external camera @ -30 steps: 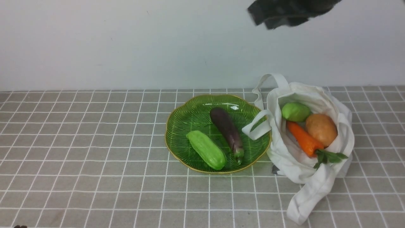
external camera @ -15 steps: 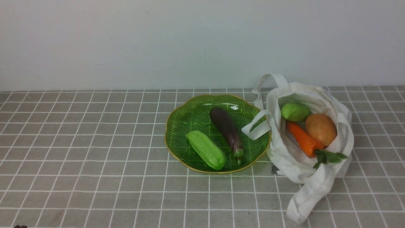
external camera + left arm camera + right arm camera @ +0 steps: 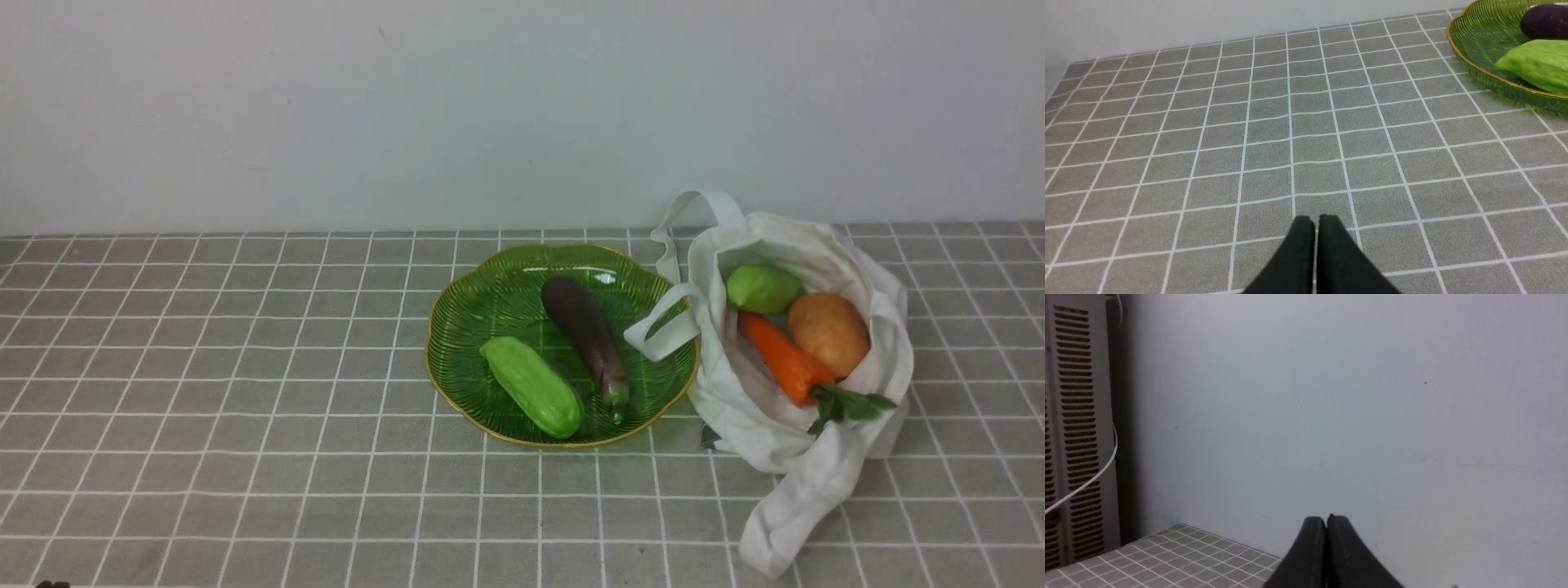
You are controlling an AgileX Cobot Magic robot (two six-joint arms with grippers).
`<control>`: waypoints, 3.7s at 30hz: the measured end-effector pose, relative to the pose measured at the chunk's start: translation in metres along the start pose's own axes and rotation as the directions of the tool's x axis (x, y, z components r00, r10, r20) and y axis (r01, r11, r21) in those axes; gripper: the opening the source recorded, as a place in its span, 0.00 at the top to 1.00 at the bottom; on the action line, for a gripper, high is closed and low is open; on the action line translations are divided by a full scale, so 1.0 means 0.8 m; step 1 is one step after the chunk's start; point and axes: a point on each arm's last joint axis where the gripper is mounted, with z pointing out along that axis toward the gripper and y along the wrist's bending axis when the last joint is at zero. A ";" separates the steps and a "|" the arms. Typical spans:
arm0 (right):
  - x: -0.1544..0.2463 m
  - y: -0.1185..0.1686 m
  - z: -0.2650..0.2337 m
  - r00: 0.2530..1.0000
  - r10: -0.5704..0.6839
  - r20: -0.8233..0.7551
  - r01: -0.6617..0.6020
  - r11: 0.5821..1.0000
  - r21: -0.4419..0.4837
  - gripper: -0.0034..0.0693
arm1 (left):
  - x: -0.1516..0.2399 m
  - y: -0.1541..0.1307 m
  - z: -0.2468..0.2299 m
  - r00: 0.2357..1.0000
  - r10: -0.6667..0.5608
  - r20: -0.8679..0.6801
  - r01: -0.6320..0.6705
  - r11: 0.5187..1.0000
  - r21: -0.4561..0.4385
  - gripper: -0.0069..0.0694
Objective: Take vegetables from bag on grey coffee tablecloth place on plate.
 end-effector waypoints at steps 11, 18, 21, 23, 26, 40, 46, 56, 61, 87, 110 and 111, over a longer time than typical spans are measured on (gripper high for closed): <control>0.001 0.000 0.000 1.000 -0.009 -0.007 0.009 1.000 0.003 0.97 | 0.000 0.000 0.000 1.000 0.000 0.000 0.000 1.000 0.000 0.92; 0.001 0.000 0.000 1.000 -0.009 -0.008 0.009 1.000 0.003 0.97 | 0.000 0.000 0.000 1.000 0.000 0.000 0.000 1.000 0.000 0.92; 0.001 0.000 0.000 1.000 -0.009 -0.008 0.009 1.000 0.003 0.97 | 0.000 0.000 0.000 1.000 0.000 0.000 0.000 1.000 0.000 0.92; 0.001 0.000 0.000 1.000 -0.015 -0.010 0.015 1.000 0.004 0.97 | 0.000 0.000 0.000 1.000 0.000 0.000 0.000 1.000 0.000 0.92; 0.003 0.000 0.000 0.999 -0.037 -0.022 0.037 0.999 0.001 0.97 | 0.000 0.000 0.000 1.000 0.000 0.000 0.000 1.000 0.000 0.92; 0.111 -0.011 0.001 0.954 -0.027 -0.298 0.094 0.972 0.215 0.97 | 0.000 0.000 0.000 1.000 0.000 0.000 0.000 1.000 0.000 0.92; 0.138 -0.023 -0.007 0.927 -0.005 -0.375 0.158 0.912 0.378 0.97 | 0.000 0.000 0.000 1.000 0.000 0.000 0.000 1.000 0.000 0.92; 0.141 -0.031 -0.013 0.902 -0.011 -0.431 0.229 0.860 0.456 0.97 | 0.000 0.000 0.000 1.000 0.000 0.000 0.000 1.000 0.000 0.92; 0.145 -0.031 -0.015 0.891 0.028 -0.454 0.210 0.860 0.465 0.97 | 0.000 0.000 0.000 1.000 0.000 0.000 0.000 1.000 0.000 0.92; 0.145 -0.031 -0.015 0.898 0.064 -0.435 0.173 0.858 0.483 0.97 | 0.000 0.000 0.000 1.000 0.000 0.000 0.000 1.000 0.000 0.92; 0.145 -0.031 -0.015 0.898 0.064 -0.435 0.173 0.858 0.483 0.97 | 0.000 0.000 0.000 1.000 0.000 0.000 0.000 1.000 0.000 0.92; 0.145 -0.031 -0.015 0.898 0.064 -0.435 0.173 0.858 0.483 0.97 | 0.000 0.000 0.000 1.000 0.000 0.000 0.000 1.000 0.000 0.92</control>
